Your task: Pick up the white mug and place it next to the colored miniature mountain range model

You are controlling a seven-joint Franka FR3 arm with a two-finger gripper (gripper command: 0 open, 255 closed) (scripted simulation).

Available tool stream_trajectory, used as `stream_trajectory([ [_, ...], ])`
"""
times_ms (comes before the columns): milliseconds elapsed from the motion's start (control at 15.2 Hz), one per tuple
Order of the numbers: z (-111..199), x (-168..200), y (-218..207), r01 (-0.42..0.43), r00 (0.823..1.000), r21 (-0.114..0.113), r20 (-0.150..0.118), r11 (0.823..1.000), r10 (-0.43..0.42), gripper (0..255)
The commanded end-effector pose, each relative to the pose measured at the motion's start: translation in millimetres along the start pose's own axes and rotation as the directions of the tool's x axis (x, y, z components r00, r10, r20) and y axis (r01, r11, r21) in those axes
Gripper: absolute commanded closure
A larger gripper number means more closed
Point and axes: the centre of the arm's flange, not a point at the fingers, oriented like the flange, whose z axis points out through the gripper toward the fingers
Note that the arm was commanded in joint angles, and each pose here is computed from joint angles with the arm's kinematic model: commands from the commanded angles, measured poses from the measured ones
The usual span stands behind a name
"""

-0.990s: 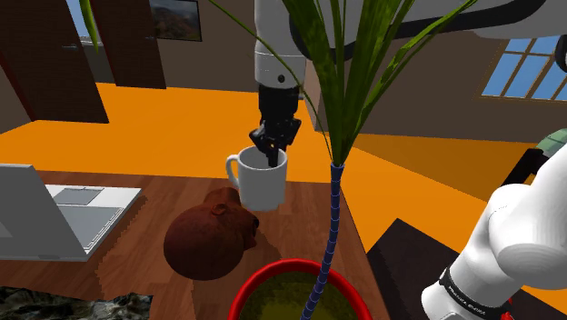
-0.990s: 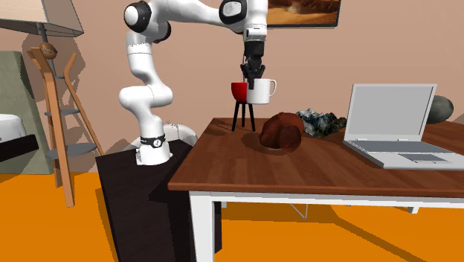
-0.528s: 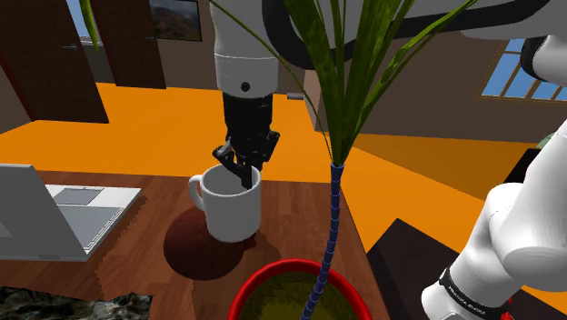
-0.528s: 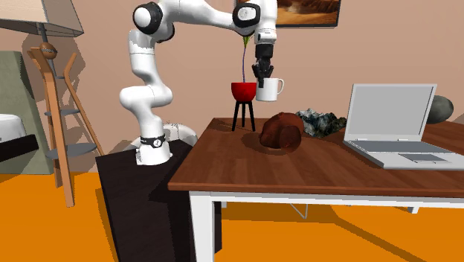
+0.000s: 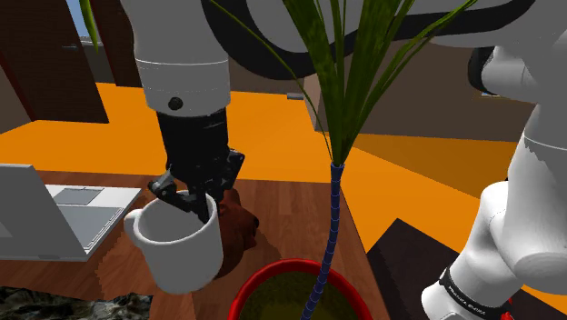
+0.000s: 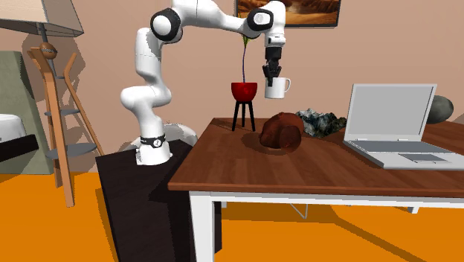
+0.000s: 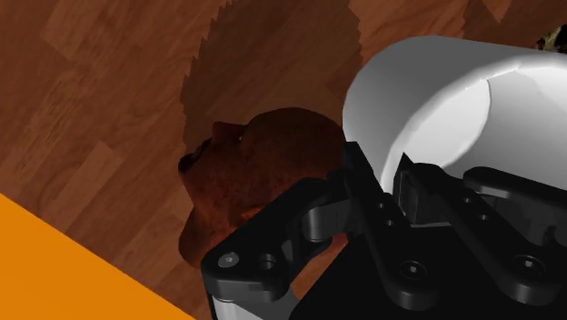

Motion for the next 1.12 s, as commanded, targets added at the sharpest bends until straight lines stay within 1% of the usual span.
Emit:
stream_trajectory([
  [0, 2, -4, -27, -0.003, 1.0, 0.001, -0.001, 1.0, 0.003, 255],
  [132, 1, -7, -48, -0.003, 1.0, 0.001, -0.001, 1.0, 0.003, 255],
  [1056, 75, -7, -48, -0.003, 1.0, 0.001, -0.001, 1.0, 0.003, 255],
])
